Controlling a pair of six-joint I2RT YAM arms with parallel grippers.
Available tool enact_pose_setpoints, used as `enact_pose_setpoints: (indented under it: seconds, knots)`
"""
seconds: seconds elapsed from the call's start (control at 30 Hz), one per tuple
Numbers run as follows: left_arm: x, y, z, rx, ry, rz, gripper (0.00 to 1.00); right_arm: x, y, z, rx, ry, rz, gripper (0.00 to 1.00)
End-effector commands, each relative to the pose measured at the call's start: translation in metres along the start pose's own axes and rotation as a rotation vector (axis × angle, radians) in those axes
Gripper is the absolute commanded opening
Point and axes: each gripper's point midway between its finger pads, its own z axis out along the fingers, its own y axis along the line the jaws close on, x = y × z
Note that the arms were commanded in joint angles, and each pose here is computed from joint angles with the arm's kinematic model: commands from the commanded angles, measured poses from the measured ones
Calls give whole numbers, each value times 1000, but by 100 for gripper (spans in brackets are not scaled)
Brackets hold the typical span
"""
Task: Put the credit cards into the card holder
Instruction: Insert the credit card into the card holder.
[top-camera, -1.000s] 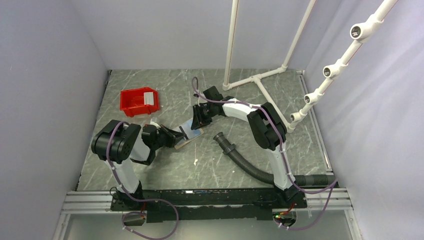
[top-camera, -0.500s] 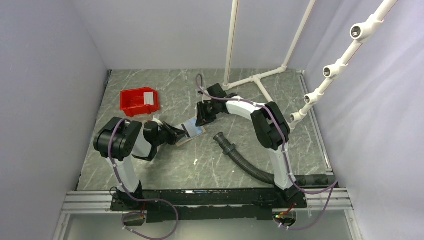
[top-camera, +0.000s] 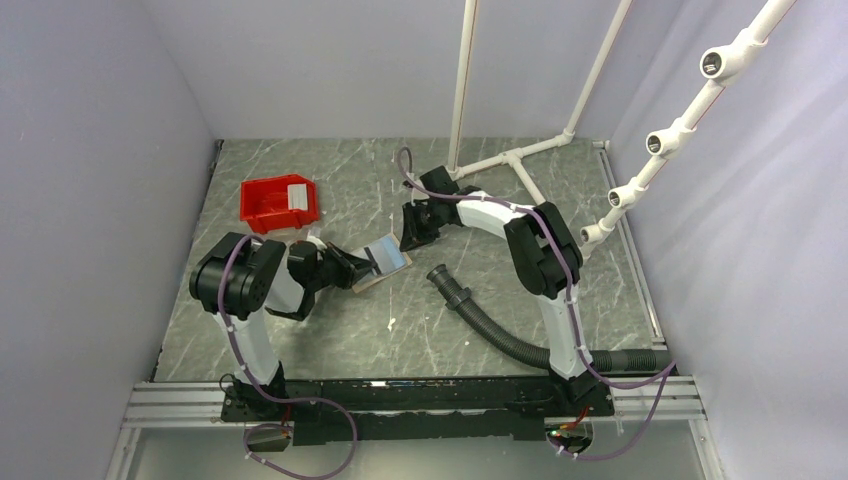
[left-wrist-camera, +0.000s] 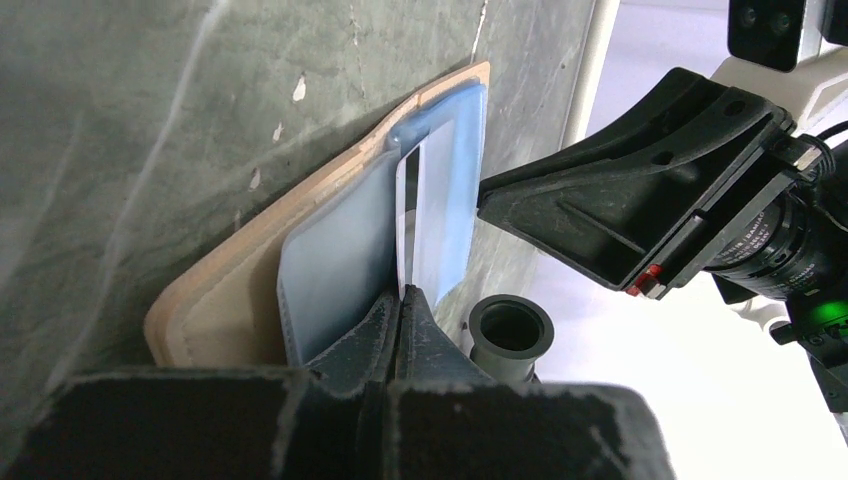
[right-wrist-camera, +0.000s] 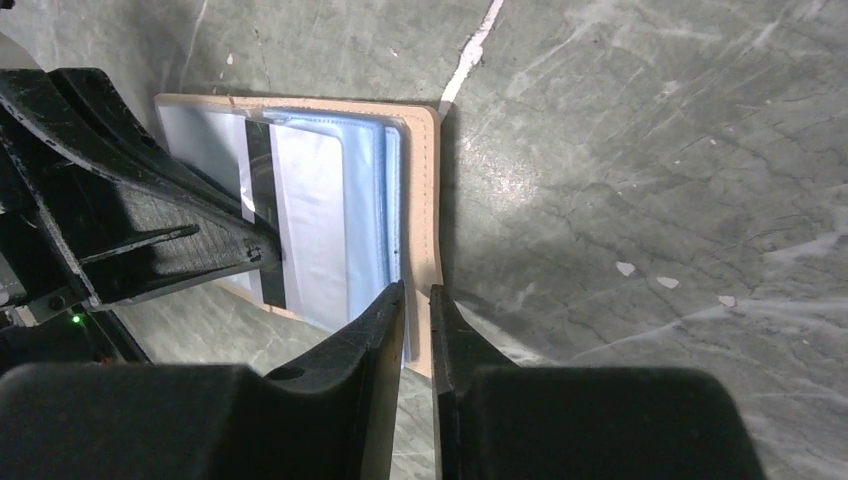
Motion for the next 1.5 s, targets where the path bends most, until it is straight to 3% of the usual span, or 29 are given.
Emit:
enact_pose_setpoints:
  seconds: [0.0,0.37,0.53,0.93,1.23,1.27,1.4,1.47]
  knots:
    - [6,8,5,-59,31,18,0,5,22,13,-90,9,-11,16]
    - [11,-5,23,-41,13,38,0,9,26,14,-112,13,7,12]
    - [7,-8,18,-41,-52,41,0,9,26,14,-113,9,8,10]
    - [3,-14,16,122,-121,-64,0,18,34,14,-136,18,25,9]
    - [6,-20,16,67,-115,54,0,29,32,14,-127,39,25,9]
    - [5,-20,15,61,-118,59,2,29,33,11,-123,36,22,9]
    - [8,-17,6,0,-108,67,32,26,34,1,-105,32,8,13]
    - [12,-14,0,-46,-85,70,42,25,34,-4,-102,27,5,14]
